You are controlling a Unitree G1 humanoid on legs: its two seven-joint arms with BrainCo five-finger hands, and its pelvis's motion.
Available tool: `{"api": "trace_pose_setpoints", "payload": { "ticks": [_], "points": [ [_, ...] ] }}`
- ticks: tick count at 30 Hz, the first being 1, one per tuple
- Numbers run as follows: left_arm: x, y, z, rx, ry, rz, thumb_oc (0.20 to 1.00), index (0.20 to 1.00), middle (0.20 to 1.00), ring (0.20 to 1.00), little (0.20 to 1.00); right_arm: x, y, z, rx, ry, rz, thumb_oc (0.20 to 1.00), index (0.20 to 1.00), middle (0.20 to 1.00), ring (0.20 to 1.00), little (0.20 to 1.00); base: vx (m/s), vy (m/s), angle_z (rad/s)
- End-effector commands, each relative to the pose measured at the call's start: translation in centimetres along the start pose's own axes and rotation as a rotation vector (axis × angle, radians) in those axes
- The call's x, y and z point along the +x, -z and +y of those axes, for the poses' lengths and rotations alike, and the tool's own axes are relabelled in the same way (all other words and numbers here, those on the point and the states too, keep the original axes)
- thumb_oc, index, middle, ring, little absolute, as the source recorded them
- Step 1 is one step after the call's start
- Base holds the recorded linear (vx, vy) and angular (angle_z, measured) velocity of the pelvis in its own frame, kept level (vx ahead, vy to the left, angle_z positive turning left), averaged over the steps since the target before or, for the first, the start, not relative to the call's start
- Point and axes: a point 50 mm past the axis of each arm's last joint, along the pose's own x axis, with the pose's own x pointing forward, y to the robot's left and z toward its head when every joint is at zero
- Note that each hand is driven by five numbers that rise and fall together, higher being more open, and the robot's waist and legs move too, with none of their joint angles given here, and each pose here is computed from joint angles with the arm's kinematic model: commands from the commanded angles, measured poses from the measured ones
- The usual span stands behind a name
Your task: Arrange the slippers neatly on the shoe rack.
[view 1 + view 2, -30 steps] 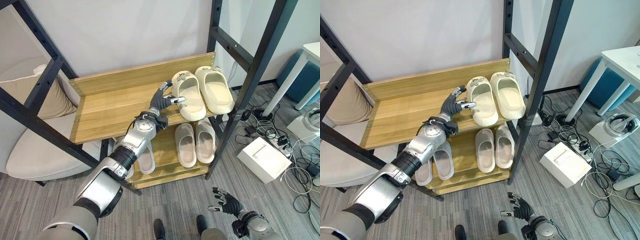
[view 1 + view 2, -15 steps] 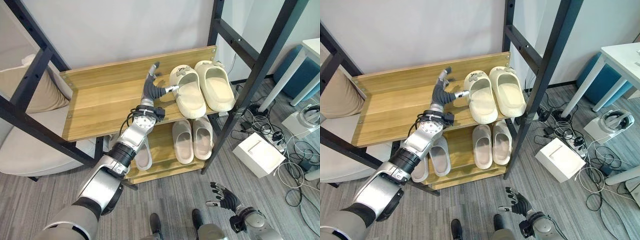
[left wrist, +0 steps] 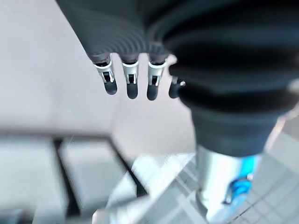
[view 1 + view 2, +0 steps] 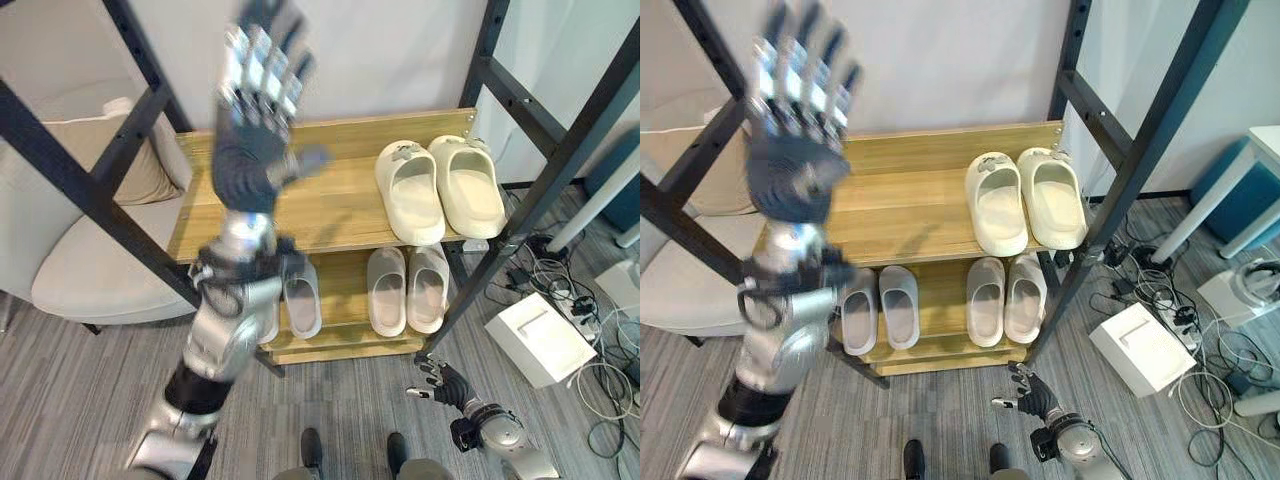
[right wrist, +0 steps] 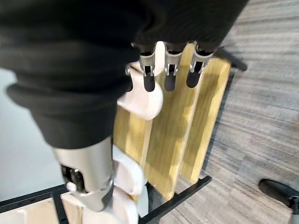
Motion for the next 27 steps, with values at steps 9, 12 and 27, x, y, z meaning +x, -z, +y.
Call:
{"api": "trace_pose_setpoints", "payload": {
  "ticks": [9, 12, 27],
  "points": [
    [-12.8, 8.4, 1.7, -0.019, 0.318, 0.878, 1.000, 1.000, 1.000, 1.000, 1.000, -1.1, 0.5, -0.1, -0.046, -0.092, -0.025, 1.000, 1.000, 1.000, 1.000, 1.000, 0.00, 0.017, 0.00],
    [-18.2, 10.6, 3.4, 0.040, 0.107, 1.066, 1.000, 1.000, 1.000, 1.000, 1.000, -1.1, 0.5, 0.0, -0.019, -0.093, -0.023, 1.000, 1.000, 1.000, 1.000, 1.000, 0.00, 0.000, 0.00],
    [-31.7, 14.1, 5.2, 0.081, -0.808, 1.456, 1.000, 1.000, 1.000, 1.000, 1.000, -0.9, 1.5, -1.3, 0.059, 0.055, 0.030, 1.000, 1.000, 1.000, 1.000, 1.000, 0.00, -0.003, 0.03]
  ]
}}
